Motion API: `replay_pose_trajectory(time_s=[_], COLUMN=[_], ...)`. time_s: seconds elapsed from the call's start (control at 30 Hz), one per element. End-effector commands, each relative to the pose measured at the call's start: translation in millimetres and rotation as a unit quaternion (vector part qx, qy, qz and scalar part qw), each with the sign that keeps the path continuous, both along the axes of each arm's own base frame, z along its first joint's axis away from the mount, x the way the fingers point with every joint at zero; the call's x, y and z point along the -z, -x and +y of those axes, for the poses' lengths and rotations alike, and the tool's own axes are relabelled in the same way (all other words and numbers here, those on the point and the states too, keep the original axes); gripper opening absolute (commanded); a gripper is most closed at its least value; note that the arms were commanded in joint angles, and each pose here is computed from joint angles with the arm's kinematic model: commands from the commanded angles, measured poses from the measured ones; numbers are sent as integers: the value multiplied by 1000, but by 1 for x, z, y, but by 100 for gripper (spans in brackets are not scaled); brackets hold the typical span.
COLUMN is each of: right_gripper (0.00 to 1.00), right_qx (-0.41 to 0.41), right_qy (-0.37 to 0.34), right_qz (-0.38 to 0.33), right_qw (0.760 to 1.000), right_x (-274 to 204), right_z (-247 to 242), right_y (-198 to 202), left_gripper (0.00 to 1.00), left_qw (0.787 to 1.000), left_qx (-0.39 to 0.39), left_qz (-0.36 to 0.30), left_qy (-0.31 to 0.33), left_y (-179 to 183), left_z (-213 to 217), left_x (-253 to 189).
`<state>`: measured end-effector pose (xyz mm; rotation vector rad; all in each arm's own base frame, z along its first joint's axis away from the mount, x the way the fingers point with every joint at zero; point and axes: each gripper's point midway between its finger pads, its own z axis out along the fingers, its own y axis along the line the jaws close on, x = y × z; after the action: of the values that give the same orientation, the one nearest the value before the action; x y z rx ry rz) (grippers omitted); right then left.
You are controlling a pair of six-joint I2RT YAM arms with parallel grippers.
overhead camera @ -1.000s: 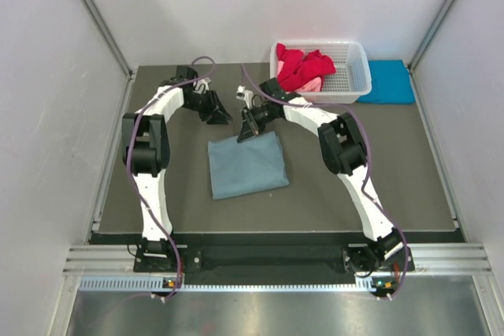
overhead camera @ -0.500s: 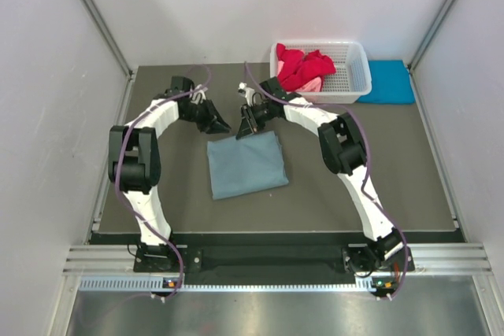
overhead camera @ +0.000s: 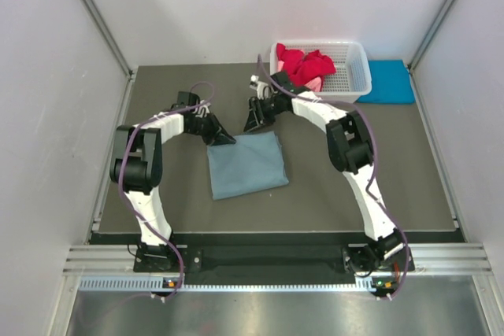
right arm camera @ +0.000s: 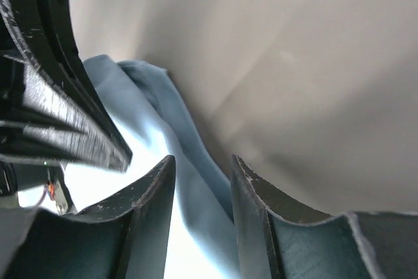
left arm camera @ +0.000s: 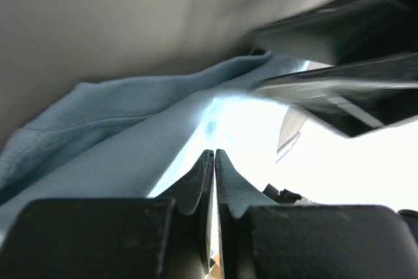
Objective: Fold and stack the t-shirts
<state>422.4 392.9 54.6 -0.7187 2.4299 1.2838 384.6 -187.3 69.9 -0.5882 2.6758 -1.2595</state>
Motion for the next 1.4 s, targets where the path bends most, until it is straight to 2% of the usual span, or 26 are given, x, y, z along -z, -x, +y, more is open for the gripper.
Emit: replay_pose_trajectory(time_s=[0.0,0.13,0.23,0.27,0.3,0.33,0.43,0.5,0.57,0.7,0.87,1.0,1.1,1.17,1.2,1.27,1.37], right_gripper=[40,41,39,35,23,17,8,4,3,1,0,1,1,1,2,2,3], right_qx=[52,48,40,41,38,36,25,33,50,84,143,196,189,167,162,145,115], right_qy=[0,-4,-23,-37,-47,-44,-49,-69,-69,-114,-111,-84,-74,-65,-41,-27,-25], right_qz=[-73,-68,-59,-32,-12,17,48,43,71,37,59,78,70,35,54,11,18], right_qw=[996,997,997,998,998,998,997,996,994,989,982,974,977,983,985,989,993], right_x=[-97,-119,-119,-115,-111,-94,-75,-70,-52,-40,-3,15,1,-22,-23,-53,-82], right_z=[-28,-32,-30,-27,-27,-29,-31,-29,-38,-44,-61,-84,-90,-89,-92,-90,-81], right_y=[-22,7,26,34,41,51,69,67,68,41,14,4,11,13,25,28,55], left_gripper=[8,7,7,7,7,7,6,6,6,6,6,4,6,10,11,17,19], left_qw=[999,999,999,999,999,999,999,999,999,998,996,991,987,986,986,985,987], left_qx=[-4,1,-4,-6,-6,-8,-7,-7,-8,-4,-2,6,11,13,13,10,1], left_qz=[-40,-32,-30,-27,-28,-28,-26,-22,-18,-17,-17,-21,-53,-76,-81,-106,-120], left_qy=[-7,-18,-25,-28,-30,-30,-34,-40,-41,-55,-91,-135,-151,-149,-146,-137,-107], left_y=[-14,-10,-7,-6,-6,-6,-4,-2,-1,2,-5,-8,-16,-18,-18,-17,-3], left_z=[6,12,21,24,26,27,32,35,37,44,57,72,75,73,71,68,57], left_x=[-10,-3,-1,1,2,1,3,6,9,20,42,58,33,2,-7,-37,-68])
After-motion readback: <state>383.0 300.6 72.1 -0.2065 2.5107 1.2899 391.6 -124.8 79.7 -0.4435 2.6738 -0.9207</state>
